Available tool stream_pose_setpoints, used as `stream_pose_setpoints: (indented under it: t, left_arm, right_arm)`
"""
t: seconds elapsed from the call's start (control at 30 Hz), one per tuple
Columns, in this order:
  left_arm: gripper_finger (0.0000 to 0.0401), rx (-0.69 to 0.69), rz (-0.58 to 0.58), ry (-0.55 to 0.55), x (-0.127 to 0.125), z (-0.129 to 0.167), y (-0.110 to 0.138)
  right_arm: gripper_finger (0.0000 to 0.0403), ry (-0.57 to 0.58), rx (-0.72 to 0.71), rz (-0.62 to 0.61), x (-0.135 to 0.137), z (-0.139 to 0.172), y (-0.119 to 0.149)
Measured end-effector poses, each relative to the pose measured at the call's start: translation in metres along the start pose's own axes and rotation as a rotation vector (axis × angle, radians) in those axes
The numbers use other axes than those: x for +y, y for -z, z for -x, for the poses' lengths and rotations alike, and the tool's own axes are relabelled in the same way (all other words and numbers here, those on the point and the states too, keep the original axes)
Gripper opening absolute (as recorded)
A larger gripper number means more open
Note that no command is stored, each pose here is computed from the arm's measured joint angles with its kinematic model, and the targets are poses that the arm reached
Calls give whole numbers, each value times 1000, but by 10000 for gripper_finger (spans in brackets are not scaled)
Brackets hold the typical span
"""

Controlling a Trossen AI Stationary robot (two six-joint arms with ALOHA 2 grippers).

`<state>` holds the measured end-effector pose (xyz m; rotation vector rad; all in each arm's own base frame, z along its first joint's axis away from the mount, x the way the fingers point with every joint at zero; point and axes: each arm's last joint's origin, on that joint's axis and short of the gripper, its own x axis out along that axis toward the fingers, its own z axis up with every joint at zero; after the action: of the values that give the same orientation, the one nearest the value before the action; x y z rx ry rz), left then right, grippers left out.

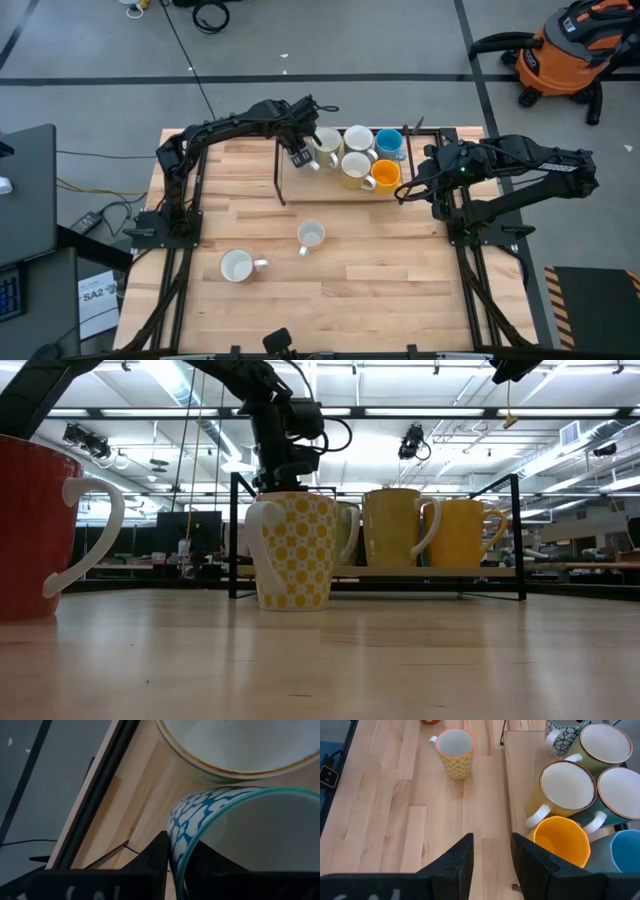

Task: Place coffee mugs
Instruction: Put the patterned blue mug on the shelf

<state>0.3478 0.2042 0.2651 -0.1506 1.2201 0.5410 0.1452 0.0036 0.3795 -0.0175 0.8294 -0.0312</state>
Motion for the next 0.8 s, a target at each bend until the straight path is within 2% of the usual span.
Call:
stream_pose_setpoints:
  t: [0.17,0.5,0.67,0.8]
  left_arm:
    - [50,25,-3,-5,-2,-14,-1]
    - [50,30,-16,-7,-3,-19,-2]
    - [52,38,-13,-44,-1,-19,-2]
    - [71,40,-14,-87,0,-19,-2]
  right_arm:
    - [135,0,1,0,0,0,0]
    - [135,-1,1,0,0,0,0]
    - [135,-1,0,0,0,0,0]
    - [135,-1,0,0,0,0,0]
